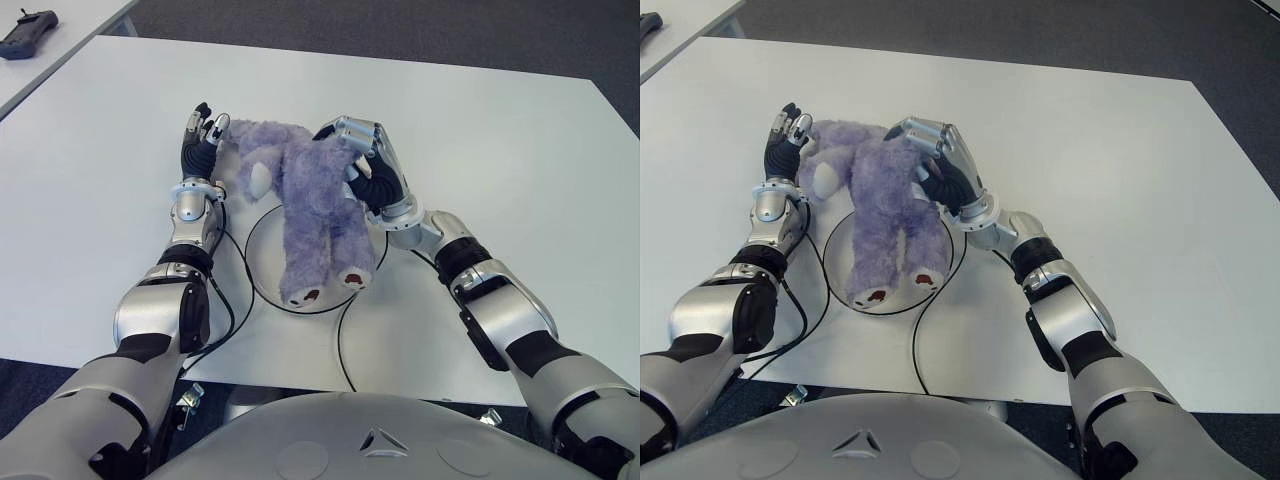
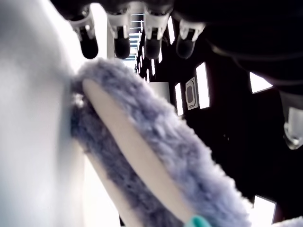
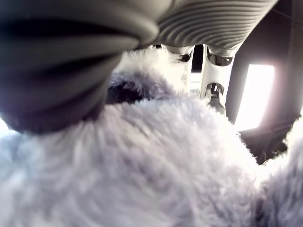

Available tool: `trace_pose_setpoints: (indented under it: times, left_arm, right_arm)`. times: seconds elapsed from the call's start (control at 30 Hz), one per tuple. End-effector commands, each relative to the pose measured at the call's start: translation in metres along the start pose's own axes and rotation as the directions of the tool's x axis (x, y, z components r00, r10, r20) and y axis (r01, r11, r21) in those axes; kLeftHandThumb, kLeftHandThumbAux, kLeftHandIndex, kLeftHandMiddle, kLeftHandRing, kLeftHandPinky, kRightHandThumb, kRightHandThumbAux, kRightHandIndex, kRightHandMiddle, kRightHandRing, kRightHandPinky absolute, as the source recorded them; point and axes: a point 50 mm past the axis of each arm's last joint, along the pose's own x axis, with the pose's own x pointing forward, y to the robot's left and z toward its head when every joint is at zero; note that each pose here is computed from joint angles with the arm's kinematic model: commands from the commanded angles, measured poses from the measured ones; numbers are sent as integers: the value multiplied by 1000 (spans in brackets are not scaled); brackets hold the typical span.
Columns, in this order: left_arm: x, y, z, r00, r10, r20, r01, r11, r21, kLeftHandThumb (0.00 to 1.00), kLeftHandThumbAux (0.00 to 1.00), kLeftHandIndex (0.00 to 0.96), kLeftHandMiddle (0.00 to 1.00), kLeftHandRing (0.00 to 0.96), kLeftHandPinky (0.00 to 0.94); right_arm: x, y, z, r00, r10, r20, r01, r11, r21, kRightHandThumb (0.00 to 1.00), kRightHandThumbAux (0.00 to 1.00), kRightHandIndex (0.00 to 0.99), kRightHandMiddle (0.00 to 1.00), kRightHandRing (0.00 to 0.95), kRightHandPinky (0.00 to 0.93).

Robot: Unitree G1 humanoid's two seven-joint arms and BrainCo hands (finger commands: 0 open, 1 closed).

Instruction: Put the doll into the plate.

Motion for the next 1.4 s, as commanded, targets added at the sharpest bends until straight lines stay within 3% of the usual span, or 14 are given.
trace_pose_setpoints:
  times: [0.03, 1.07, 1.4]
  left_arm:
    - [-87, -11, -108, 883, -13, -469, 16, 1000, 2, 0, 418, 63, 45, 0, 0]
    - [-88, -12, -108, 887, -16, -462, 20, 1000, 3, 0, 408, 44, 50, 6, 0]
    - [-88, -12, -108, 882, -12, -472, 11, 1000, -6, 0, 425, 49, 50, 8, 0]
  right_arm:
    - [-14, 5, 2, 999, 42, -16, -42, 999, 15, 1000, 667, 421, 440, 501, 430]
    - [-43, 24, 12, 989, 123, -86, -112, 985, 128, 1000, 668, 398, 437, 540, 446]
    - [-55, 27, 12, 971, 195, -139, -182, 978, 102, 1000, 670, 378, 445, 516, 458]
